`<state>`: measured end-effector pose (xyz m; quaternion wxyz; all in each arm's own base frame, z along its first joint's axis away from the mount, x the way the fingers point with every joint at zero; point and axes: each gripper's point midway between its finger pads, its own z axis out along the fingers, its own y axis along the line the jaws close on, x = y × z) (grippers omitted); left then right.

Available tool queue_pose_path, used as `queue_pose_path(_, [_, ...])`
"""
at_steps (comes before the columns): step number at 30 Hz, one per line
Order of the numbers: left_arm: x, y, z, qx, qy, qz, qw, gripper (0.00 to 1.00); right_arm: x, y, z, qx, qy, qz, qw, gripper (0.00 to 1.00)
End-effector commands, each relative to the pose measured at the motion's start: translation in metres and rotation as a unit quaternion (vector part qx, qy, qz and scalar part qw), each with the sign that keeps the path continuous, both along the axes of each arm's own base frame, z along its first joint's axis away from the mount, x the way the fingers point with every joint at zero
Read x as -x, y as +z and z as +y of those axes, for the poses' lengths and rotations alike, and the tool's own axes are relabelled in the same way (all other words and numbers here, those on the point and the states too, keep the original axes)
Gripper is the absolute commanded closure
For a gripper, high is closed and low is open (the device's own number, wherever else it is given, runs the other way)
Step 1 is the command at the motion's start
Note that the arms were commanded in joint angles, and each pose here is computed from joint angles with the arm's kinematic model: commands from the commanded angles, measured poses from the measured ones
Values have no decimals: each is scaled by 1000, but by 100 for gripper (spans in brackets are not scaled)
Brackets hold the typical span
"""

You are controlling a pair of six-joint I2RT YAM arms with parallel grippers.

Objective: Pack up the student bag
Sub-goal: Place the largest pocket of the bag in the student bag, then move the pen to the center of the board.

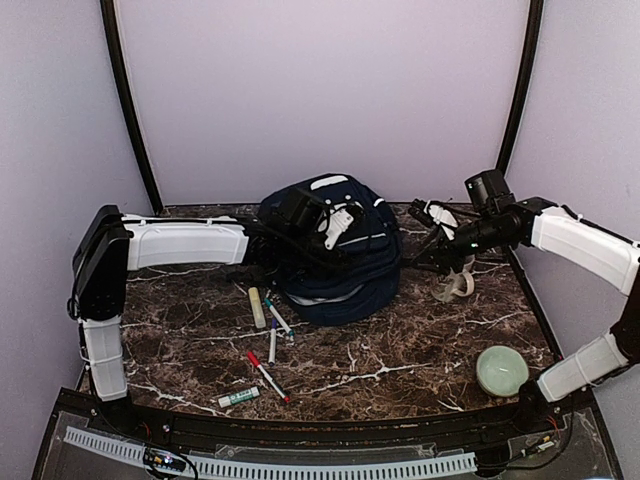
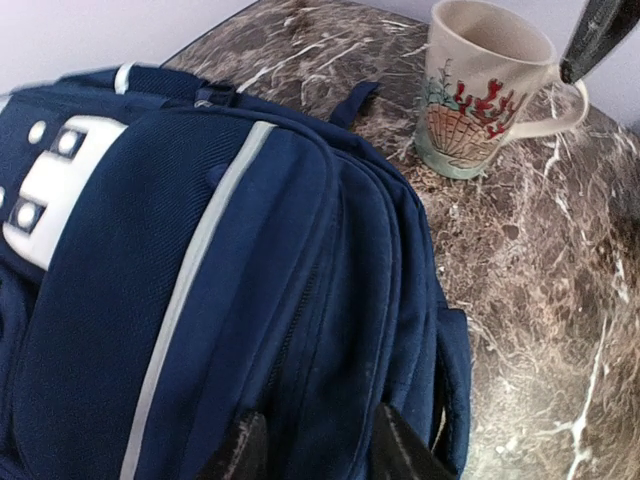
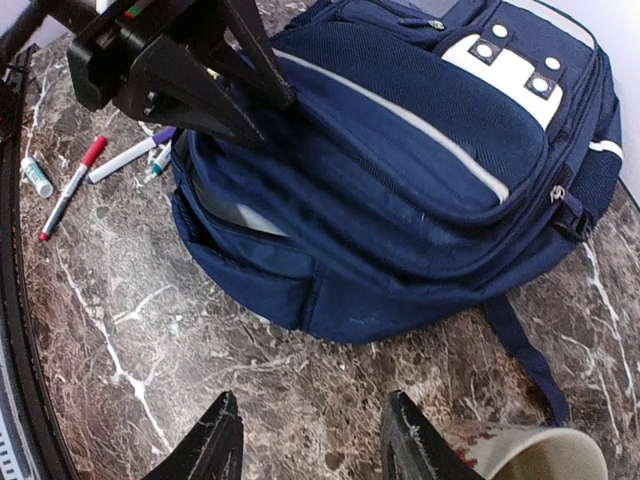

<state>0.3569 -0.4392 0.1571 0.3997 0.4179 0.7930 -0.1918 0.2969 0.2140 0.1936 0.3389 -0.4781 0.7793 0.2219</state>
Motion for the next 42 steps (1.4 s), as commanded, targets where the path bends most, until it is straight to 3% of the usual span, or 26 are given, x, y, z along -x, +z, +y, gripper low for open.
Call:
queue_pose_path(1, [21,50,26,6,17,-36,999,55,-11,16,22,-66,16,8,998,53])
queue_pose_path(4, [42,68,44,5,23,-39,999,47,-15,11,28,-77,17,26,997,53])
queue_pose_path(8, [60,57,82,-10,72,-8,997,45,-10,10,36,-110,34,39,993,53])
queue_pose_path(11, [75,27,110,-31,104,25,994,45,-6,11,37,-114,42,42,992,53])
queue_pose_path(15, [87,-16,129,-76,121,70,987,54,1,10,36,-124,44,34,991,53])
queue_pose_path(26, [74,-79,120,-142,111,128,975,74,5,1,32,-114,44,32,992,53])
queue_pose_path(33, [60,-91,119,-148,105,131,975,82,6,3,29,-109,40,17,993,53])
queue_pose_path(38, [62,-108,117,-159,92,148,972,81,4,-1,28,-104,35,19,994,53])
queue_pose_path(42, [69,-120,120,-164,91,164,968,71,2,-6,28,-99,32,26,994,54])
